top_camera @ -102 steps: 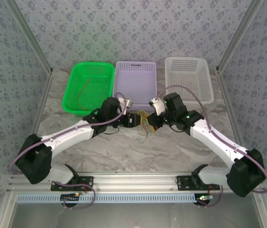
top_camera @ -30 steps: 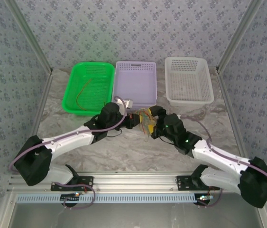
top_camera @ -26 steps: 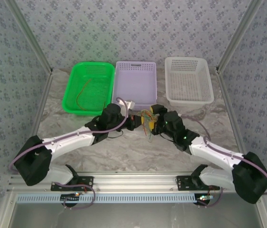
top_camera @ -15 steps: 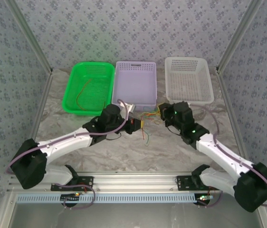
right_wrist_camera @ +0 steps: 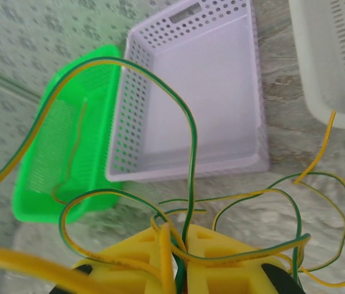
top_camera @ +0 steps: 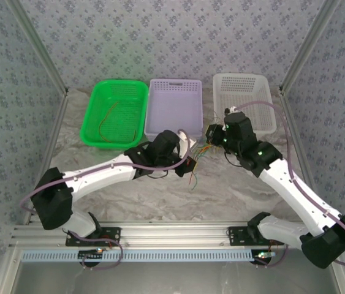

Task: Untangle the cables

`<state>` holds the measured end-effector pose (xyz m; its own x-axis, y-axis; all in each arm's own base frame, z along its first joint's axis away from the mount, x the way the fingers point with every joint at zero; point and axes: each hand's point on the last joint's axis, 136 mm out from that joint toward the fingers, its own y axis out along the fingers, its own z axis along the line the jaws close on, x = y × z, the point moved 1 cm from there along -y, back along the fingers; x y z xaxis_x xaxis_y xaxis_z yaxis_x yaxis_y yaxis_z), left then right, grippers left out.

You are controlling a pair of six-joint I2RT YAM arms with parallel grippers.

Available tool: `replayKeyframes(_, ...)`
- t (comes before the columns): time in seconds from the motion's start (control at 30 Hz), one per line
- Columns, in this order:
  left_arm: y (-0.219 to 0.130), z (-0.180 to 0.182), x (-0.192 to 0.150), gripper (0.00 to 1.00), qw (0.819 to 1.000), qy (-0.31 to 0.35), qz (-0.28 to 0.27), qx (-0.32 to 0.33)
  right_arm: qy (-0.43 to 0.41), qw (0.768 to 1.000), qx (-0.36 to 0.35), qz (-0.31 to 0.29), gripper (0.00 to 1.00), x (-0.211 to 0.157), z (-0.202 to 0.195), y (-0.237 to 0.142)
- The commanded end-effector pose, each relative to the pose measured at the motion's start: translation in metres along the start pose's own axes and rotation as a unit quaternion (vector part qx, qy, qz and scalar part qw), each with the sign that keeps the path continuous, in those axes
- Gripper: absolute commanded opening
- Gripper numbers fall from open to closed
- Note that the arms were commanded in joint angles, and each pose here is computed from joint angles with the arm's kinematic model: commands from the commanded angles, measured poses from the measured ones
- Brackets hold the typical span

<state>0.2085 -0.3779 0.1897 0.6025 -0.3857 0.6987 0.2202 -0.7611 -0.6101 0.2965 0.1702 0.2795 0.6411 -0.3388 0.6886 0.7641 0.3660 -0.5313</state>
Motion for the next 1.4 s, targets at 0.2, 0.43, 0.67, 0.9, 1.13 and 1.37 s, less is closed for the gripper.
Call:
replayKeyframes(0.2,-0.004,0.037,-0.035,0.0,0.987,0.054,0.095,0.117,-0.032,0.998,-0.022,-0.059,0.0,0.017,-0.006,-0.01)
replayKeyframes(0.43,-0.023,0.031,-0.023,0.27,0.994,0.018,0.019,0.11,0.138,0.986,0.035,-0.089,0.0,0.017,-0.019,0.001)
replayKeyframes(0.67,-0.039,0.032,-0.032,0.26,0.994,-0.025,-0.012,0.108,0.251,0.964,0.043,-0.076,0.0,0.017,-0.058,0.015)
replayKeyframes(0.9,-0.024,0.003,-0.019,0.19,0.992,-0.091,-0.091,-0.009,0.415,0.908,0.036,-0.053,0.0,-0.008,-0.099,0.03)
replayKeyframes(1.13,0.003,-0.016,-0.014,0.13,0.987,-0.108,-0.1,-0.069,0.468,0.883,0.004,-0.044,0.0,-0.021,-0.108,0.02)
replayKeyframes(1.37,0.022,-0.015,-0.012,0.15,0.987,-0.104,-0.099,-0.066,0.489,0.871,-0.01,-0.031,0.0,-0.031,-0.109,0.012)
